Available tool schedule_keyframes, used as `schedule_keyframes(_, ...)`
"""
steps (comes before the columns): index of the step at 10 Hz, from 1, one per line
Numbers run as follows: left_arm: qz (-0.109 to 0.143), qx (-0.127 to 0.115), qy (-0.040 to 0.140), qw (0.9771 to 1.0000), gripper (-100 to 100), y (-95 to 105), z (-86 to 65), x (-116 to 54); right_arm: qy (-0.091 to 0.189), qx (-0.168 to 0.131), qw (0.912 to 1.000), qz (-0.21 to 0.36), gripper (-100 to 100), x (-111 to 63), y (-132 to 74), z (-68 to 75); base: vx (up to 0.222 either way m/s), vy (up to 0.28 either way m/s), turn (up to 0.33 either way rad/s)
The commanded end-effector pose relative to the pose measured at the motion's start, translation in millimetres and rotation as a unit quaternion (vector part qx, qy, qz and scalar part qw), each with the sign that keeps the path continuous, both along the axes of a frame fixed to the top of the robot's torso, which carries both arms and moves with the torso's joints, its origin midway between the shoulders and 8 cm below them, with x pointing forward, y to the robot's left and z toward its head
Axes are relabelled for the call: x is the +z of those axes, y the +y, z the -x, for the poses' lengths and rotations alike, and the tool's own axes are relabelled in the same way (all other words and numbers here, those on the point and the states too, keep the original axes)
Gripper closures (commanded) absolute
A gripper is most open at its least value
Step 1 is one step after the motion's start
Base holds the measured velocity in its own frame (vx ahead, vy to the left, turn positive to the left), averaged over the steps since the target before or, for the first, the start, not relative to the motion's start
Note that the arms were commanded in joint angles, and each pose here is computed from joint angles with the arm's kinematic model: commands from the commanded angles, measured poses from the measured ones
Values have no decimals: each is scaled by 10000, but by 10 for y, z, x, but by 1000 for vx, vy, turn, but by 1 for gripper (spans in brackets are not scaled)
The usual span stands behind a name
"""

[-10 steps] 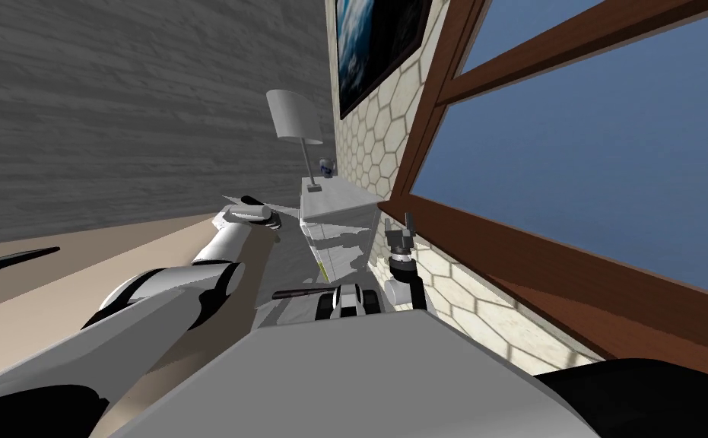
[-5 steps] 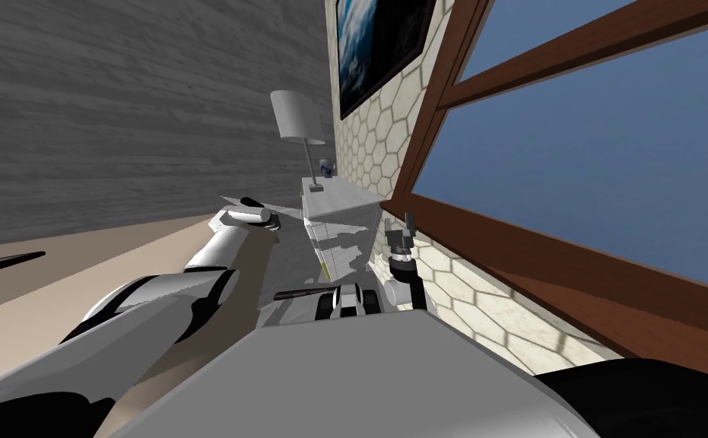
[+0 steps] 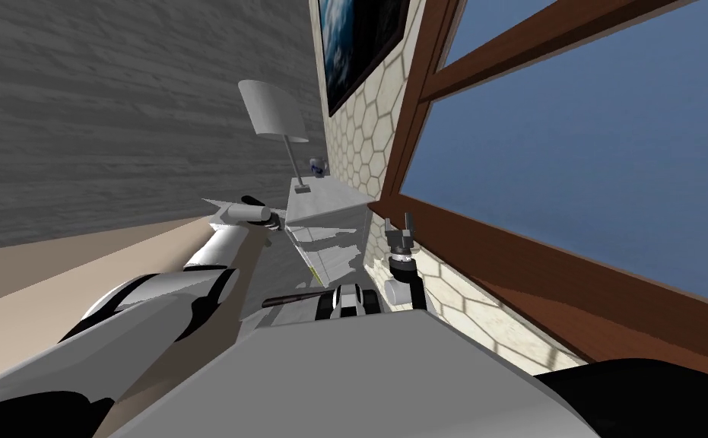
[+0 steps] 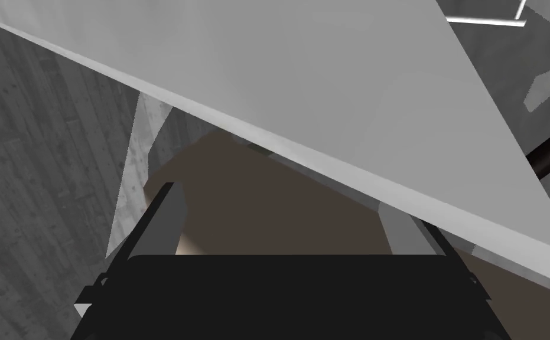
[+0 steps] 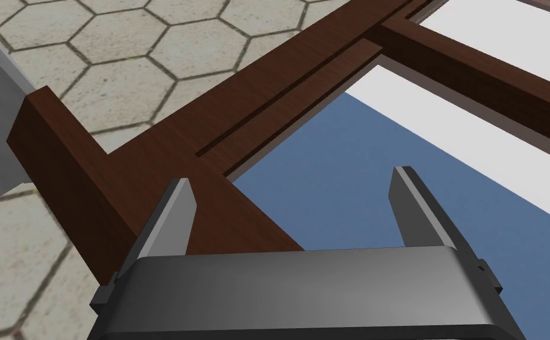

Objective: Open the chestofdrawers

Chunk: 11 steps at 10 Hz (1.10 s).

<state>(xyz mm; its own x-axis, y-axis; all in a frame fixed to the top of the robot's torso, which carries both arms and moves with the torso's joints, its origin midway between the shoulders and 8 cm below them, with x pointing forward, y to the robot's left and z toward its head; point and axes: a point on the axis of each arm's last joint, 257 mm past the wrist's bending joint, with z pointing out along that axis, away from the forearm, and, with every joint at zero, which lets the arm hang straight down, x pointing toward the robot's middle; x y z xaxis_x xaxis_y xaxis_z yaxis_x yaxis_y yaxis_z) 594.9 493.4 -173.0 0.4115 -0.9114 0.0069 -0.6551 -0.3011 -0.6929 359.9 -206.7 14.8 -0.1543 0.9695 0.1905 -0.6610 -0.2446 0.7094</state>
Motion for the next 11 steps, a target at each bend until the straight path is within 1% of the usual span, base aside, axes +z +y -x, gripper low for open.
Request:
schedule_keyframes(1,-13,4,15,10000,-100,-7,3,11,0,0,10000,0,0,0,0,0,7,-66,-1)
schedule_keyframes(2,-17,172,20,9998,-100,168,51,-17,0,-1,10000,1,0,0,-1,0,-32,-4,-165)
schedule_keyframes(6,-30,500,22,9987,-100,518,163,-69,0,-1,10000,2,0,0,-1,0,-47,26,-205)
schedule_keyframes(8,-38,662,23,9978,-100,689,227,-94,0,-1,10000,2,0,0,-1,0,-36,12,-164)
schedule_keyframes(9,-46,822,24,9966,-100,856,297,-120,0,-1,10000,2,0,0,-1,0,-50,6,-243)
schedule_keyframes(10,-37,738,29,9973,-100,787,259,-99,0,0,10000,2,0,0,-1,0,-25,3,-51)
schedule_keyframes(11,-38,662,23,9978,100,689,227,-94,1,-1,10000,2,0,-1,-1,0,15,0,213)
